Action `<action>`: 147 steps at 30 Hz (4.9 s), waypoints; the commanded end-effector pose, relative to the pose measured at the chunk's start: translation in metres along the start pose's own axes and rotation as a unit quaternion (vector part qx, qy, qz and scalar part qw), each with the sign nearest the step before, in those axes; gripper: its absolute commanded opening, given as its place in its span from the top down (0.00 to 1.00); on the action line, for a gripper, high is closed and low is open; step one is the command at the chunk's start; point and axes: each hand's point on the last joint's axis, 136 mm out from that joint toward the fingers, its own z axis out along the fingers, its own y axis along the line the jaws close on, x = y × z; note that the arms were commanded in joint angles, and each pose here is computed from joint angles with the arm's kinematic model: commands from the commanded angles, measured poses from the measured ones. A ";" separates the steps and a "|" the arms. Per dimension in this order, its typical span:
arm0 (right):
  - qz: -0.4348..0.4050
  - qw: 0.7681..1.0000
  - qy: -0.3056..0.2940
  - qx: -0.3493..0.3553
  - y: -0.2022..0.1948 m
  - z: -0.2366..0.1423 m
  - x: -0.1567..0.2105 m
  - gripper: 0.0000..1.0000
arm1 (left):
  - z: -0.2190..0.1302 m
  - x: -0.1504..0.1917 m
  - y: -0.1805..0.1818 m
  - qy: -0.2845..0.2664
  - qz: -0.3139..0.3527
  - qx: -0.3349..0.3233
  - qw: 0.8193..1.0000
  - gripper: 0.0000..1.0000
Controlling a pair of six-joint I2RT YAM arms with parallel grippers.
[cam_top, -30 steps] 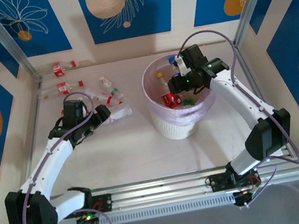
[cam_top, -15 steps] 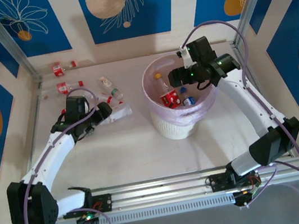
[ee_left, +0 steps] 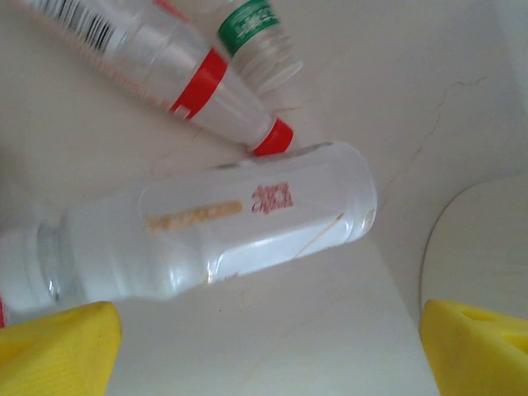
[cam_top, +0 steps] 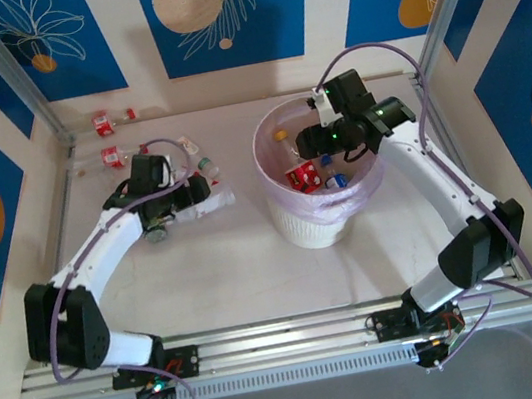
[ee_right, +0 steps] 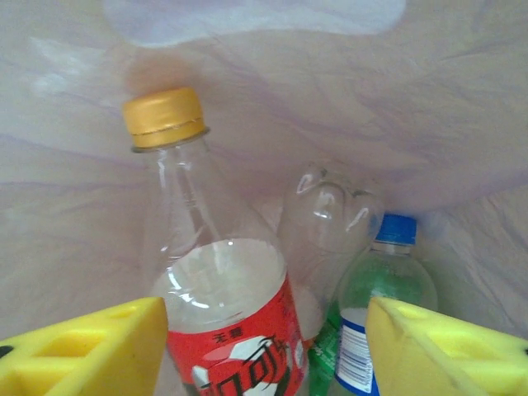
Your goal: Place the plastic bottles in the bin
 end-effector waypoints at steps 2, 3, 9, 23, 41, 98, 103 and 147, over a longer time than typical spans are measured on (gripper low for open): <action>-0.002 0.998 -0.045 -0.053 0.024 -0.050 -0.001 0.29 | 0.008 -0.014 -0.002 0.018 0.152 -0.022 0.988 0.06; 0.001 0.997 -0.049 -0.057 0.025 -0.056 0.002 0.27 | 0.014 -0.015 0.001 0.028 0.177 -0.031 0.983 0.05; 0.007 0.996 -0.066 -0.068 0.028 -0.081 0.010 0.20 | 0.049 -0.009 0.004 0.094 0.278 -0.022 0.956 0.00; 0.006 0.995 -0.078 -0.056 0.021 -0.094 0.015 0.18 | 0.075 0.036 0.007 0.176 0.223 0.018 0.959 0.00; 0.009 0.995 -0.077 -0.067 0.023 -0.081 0.009 0.18 | 0.037 0.092 0.030 0.168 0.119 -0.042 0.978 0.00; -0.085 0.935 -0.086 -0.333 0.239 -0.027 -0.071 0.05 | -0.139 0.006 -0.132 -0.142 0.103 0.375 0.910 0.80; -0.073 0.941 -0.078 -0.322 0.239 -0.006 -0.075 0.05 | -0.145 0.002 -0.138 -0.151 0.104 0.392 0.901 0.83; -0.054 0.959 -0.260 -0.102 0.080 -0.146 -0.129 0.41 | -0.098 0.003 -0.097 -0.105 0.033 0.291 0.950 0.00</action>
